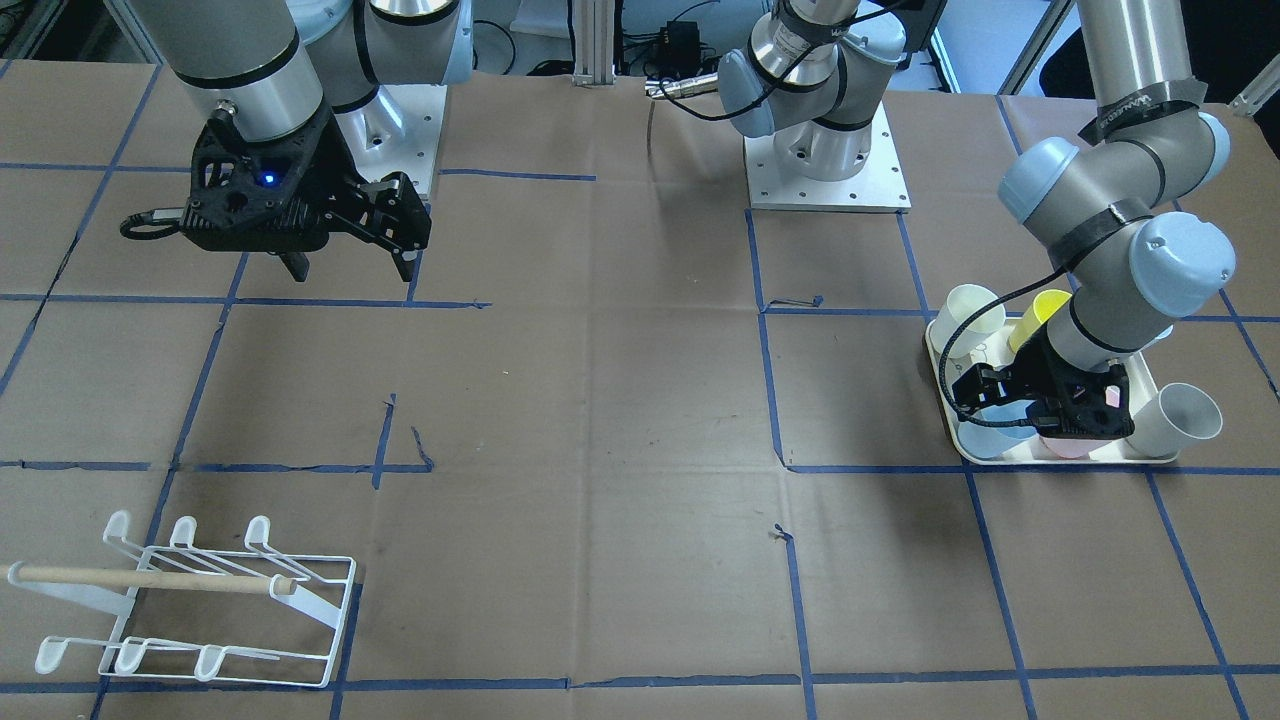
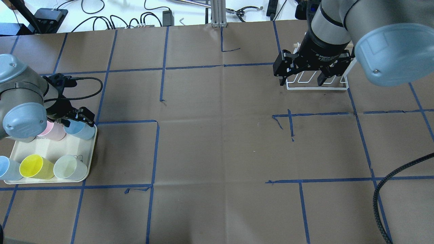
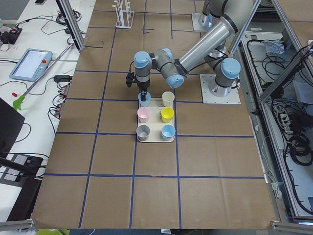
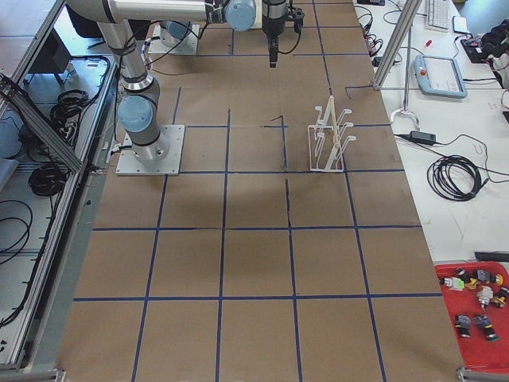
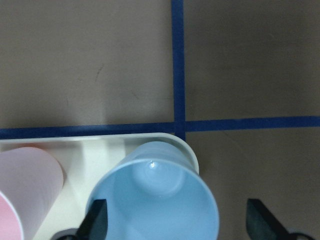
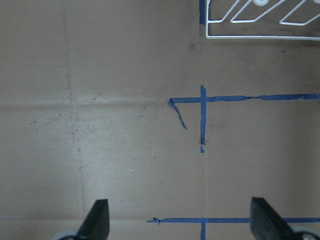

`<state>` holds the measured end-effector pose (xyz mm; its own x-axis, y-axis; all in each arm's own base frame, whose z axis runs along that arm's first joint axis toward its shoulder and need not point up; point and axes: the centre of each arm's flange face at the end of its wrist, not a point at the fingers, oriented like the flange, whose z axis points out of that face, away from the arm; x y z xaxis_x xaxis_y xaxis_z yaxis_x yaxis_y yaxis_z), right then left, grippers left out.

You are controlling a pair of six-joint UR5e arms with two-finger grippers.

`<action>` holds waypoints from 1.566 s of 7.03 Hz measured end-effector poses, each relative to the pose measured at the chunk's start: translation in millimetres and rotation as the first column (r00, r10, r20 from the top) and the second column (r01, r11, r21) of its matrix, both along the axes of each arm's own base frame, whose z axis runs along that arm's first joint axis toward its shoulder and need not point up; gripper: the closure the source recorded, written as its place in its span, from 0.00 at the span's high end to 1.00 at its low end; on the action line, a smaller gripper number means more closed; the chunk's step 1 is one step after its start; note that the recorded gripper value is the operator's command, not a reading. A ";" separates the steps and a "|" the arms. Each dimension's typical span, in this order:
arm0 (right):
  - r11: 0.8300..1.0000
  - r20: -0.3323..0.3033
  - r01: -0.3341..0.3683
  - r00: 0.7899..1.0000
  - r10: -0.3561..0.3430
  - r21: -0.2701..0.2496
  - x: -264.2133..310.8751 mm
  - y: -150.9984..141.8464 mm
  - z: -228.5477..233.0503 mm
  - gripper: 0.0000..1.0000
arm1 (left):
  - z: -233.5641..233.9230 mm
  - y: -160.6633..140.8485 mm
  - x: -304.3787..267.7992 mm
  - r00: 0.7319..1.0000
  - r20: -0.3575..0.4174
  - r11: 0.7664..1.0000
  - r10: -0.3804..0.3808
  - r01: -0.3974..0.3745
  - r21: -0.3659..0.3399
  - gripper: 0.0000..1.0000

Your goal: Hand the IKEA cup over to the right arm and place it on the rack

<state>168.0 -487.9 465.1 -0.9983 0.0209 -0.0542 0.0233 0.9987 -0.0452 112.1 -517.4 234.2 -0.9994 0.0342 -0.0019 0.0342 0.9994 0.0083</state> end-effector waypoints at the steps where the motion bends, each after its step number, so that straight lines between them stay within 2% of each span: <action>1: 0.999 0.004 0.024 1.000 -0.023 -0.028 0.5 -7.3 -1.5 1.00 | -1.5 -0.3 -1.2 1.000 -0.003 1.000 -0.001 0.001 0.004 0.49; 2: 0.990 0.022 0.101 0.995 -0.100 -0.097 1.7 -21.6 -2.2 1.00 | -3.0 0.0 -2.1 1.000 -0.007 1.000 0.000 0.000 0.009 0.28; 3: 0.959 0.066 0.220 0.975 -0.212 -0.180 3.4 -37.8 -1.6 1.00 | -3.5 0.3 -2.7 1.000 -0.008 1.000 0.002 -0.002 0.013 0.10; 4: 0.916 0.120 0.323 0.946 -0.302 -0.239 4.8 -47.9 1.4 1.00 | -3.6 0.4 -2.9 1.000 -0.008 1.000 0.003 -0.003 0.015 0.00; 6: 0.846 0.201 0.454 0.889 -0.411 -0.280 7.5 -55.1 7.0 1.00 | 7.0 -0.8 -2.4 1.000 -0.004 1.000 0.014 -0.014 0.009 0.00; 8: 0.791 0.270 0.529 0.845 -0.461 -0.308 14.1 -63.3 -4.3 1.00 | 55.8 -3.0 -1.9 1.000 -0.010 1.000 0.018 -0.018 0.010 0.00; 9: 0.775 0.312 0.544 0.834 -0.456 -0.322 23.7 -63.8 -17.8 1.00 | 98.7 -5.8 -2.2 1.000 -0.025 1.000 0.018 -0.017 0.024 0.00; 10: 0.774 0.370 0.544 0.826 -0.426 -0.323 38.9 -57.8 -32.1 1.00 | 143.6 -11.2 -4.6 0.999 -0.039 0.999 0.017 -0.015 0.046 0.00; 11: 0.783 0.449 0.539 0.810 -0.379 -0.311 55.5 -47.0 -43.4 1.00 | 189.2 -19.5 -13.5 0.999 -0.047 0.998 0.023 -0.020 0.066 0.00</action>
<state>223.5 -534.9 421.7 -0.7842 0.3676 -0.4999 0.5673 0.7511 -0.3376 98.6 -536.9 423.4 -0.9988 0.0115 0.0473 0.0149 0.9973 0.0723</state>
